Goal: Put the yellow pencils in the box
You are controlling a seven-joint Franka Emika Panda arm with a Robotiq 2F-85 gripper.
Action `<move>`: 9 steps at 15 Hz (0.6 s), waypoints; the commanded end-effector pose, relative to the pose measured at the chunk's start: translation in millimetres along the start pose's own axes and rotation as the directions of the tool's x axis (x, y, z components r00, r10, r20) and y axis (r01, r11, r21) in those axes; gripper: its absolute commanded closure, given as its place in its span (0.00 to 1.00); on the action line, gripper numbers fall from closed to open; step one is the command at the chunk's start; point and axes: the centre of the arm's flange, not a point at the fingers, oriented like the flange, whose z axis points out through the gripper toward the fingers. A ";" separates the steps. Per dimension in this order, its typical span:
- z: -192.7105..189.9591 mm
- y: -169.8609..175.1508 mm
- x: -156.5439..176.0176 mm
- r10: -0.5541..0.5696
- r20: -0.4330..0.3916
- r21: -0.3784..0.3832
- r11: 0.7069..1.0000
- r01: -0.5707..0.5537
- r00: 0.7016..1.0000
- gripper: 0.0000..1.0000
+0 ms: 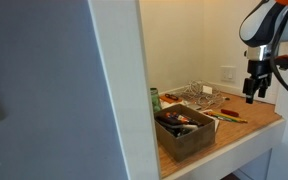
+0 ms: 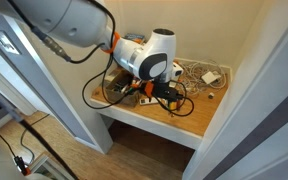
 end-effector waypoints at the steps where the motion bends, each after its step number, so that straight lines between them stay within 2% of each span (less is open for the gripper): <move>1: 29.6 30.4 27.0 0.023 -0.042 0.005 1.000 -0.023 0.999 0.00; 2: 17.3 16.2 6.9 0.016 -0.012 -0.007 1.000 -0.016 1.000 0.00; 5: 31.7 26.1 16.1 0.029 -0.018 -0.006 1.000 -0.029 0.999 0.00; 9: 30.1 25.3 19.9 0.028 -0.025 -0.006 1.000 -0.028 0.999 0.00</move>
